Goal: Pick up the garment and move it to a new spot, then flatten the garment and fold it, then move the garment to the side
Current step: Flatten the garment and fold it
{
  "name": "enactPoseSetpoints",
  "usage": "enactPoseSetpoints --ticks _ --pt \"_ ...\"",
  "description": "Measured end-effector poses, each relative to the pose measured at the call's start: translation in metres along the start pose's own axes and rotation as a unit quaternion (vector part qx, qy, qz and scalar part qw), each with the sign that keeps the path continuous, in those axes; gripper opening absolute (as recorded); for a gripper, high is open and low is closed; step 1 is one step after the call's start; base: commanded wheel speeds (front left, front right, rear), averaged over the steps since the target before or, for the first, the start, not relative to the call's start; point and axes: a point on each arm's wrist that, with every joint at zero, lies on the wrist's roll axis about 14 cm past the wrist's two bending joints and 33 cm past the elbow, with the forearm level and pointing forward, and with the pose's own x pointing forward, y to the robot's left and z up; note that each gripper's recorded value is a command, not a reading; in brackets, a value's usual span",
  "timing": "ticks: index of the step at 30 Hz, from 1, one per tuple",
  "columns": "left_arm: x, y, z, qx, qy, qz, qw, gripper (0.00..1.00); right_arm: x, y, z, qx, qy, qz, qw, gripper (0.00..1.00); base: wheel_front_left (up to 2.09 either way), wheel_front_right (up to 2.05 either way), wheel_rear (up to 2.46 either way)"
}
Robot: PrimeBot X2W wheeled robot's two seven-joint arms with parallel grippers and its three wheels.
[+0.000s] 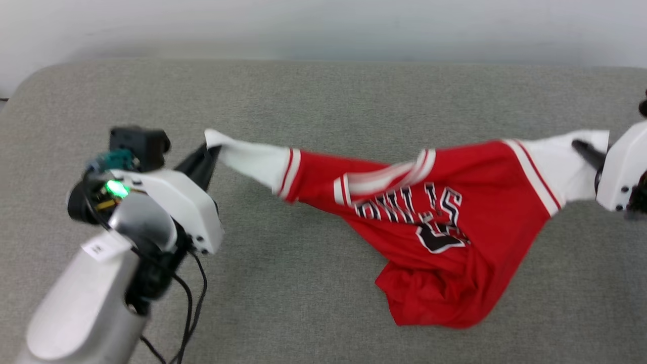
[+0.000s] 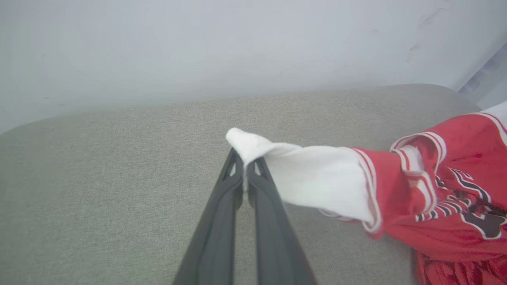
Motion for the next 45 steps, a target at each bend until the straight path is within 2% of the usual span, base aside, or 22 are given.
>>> enactPoseSetpoints --ticks 1,6,11,19,27,30,33,39,45 --pt "0.012 0.009 0.029 -0.005 -0.029 0.004 1.0 0.0 -0.008 -0.002 0.03 -0.009 -0.041 -0.008 0.999 0.0 0.0 0.0 0.0" --pt "0.036 0.026 0.085 -0.001 -0.087 0.02 0.996 0.0 -0.016 -0.002 0.082 -0.023 -0.107 -0.02 0.994 0.0 0.0 0.0 0.0" --pt "0.061 0.041 0.141 0.009 -0.14 0.041 0.989 0.0 -0.023 -0.003 0.146 -0.032 -0.182 -0.033 0.982 0.0 0.0 0.0 0.0" --pt "0.091 0.068 0.223 0.046 -0.229 0.083 0.969 0.0 -0.035 0.003 0.241 -0.05 -0.308 -0.046 0.949 0.0 0.0 0.0 0.0" --pt "0.113 0.089 0.273 0.071 -0.294 0.108 0.947 0.0 -0.032 0.003 0.302 -0.056 -0.382 -0.053 0.921 0.0 0.0 0.0 0.0" --pt "0.127 0.097 0.275 0.069 -0.304 0.112 0.944 0.0 -0.018 0.004 0.31 -0.06 -0.391 -0.053 0.917 0.0 0.0 0.0 0.0" --pt "0.148 0.105 0.259 0.057 -0.293 0.112 0.948 0.0 0.006 0.006 0.31 -0.061 -0.387 -0.048 0.919 0.0 0.0 0.0 0.0" --pt "0.196 0.117 0.189 0.015 -0.223 0.107 0.969 0.0 0.072 0.005 0.275 -0.053 -0.337 -0.037 0.939 0.0 0.0 0.0 0.0" --pt "0.22 0.132 0.113 -0.031 -0.145 0.109 0.983 0.0 0.117 0.006 0.238 -0.042 -0.296 -0.023 0.954 0.0 0.0 0.0 0.0"
